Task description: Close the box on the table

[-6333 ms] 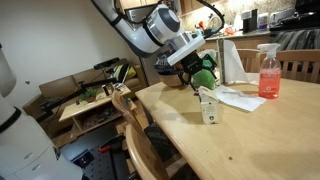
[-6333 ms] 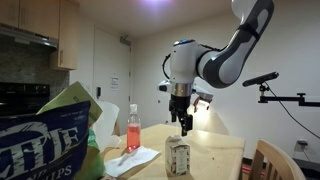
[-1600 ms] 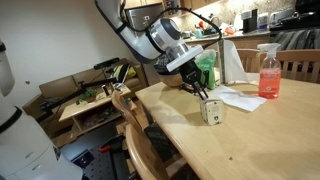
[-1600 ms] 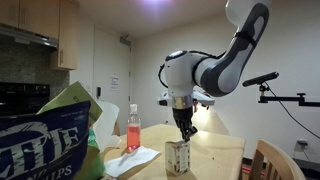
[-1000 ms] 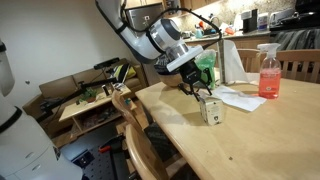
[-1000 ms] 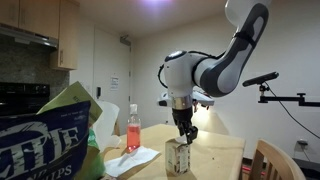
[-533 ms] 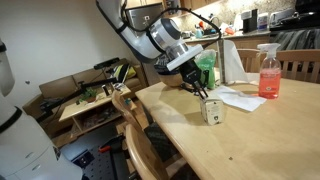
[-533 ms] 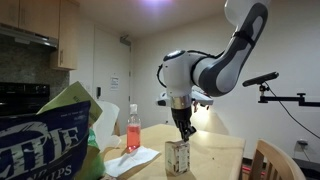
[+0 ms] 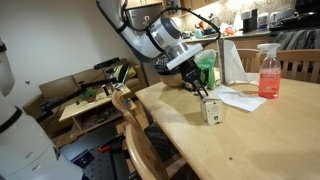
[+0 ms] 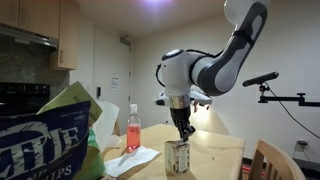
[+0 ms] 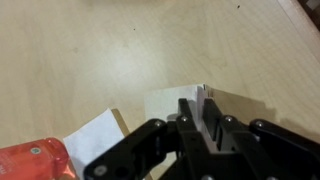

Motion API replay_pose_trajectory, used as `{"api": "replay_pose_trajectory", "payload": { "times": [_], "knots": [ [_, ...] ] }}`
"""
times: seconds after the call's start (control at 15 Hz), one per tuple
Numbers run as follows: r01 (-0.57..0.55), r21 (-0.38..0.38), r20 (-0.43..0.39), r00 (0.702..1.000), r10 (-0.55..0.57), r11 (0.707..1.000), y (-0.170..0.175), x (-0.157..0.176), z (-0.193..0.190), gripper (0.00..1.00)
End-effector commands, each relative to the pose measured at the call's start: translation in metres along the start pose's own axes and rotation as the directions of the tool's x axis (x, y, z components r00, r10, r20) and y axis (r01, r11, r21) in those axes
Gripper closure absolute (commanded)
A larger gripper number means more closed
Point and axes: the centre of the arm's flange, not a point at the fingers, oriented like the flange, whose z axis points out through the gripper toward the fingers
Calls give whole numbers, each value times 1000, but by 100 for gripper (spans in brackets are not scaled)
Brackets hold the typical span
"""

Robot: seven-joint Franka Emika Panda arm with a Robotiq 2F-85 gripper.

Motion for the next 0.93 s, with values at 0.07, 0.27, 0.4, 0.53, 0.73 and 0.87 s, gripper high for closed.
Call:
{"api": "replay_pose_trajectory", "payload": {
  "times": [0.07,0.27,0.4,0.53,0.73,0.87],
  "knots": [
    [9,-10,26,1000,-9,1000,6,5,-3,75],
    [9,-9,29,1000,-9,1000,6,5,-2,72],
    [11,-11,36,999,-10,1000,6,6,-1,72],
    [12,-11,42,999,-12,1000,6,6,0,69],
    [14,-8,49,999,-13,1000,6,6,2,70],
    [13,-7,54,998,-13,1000,6,6,3,71]
  ]
}}
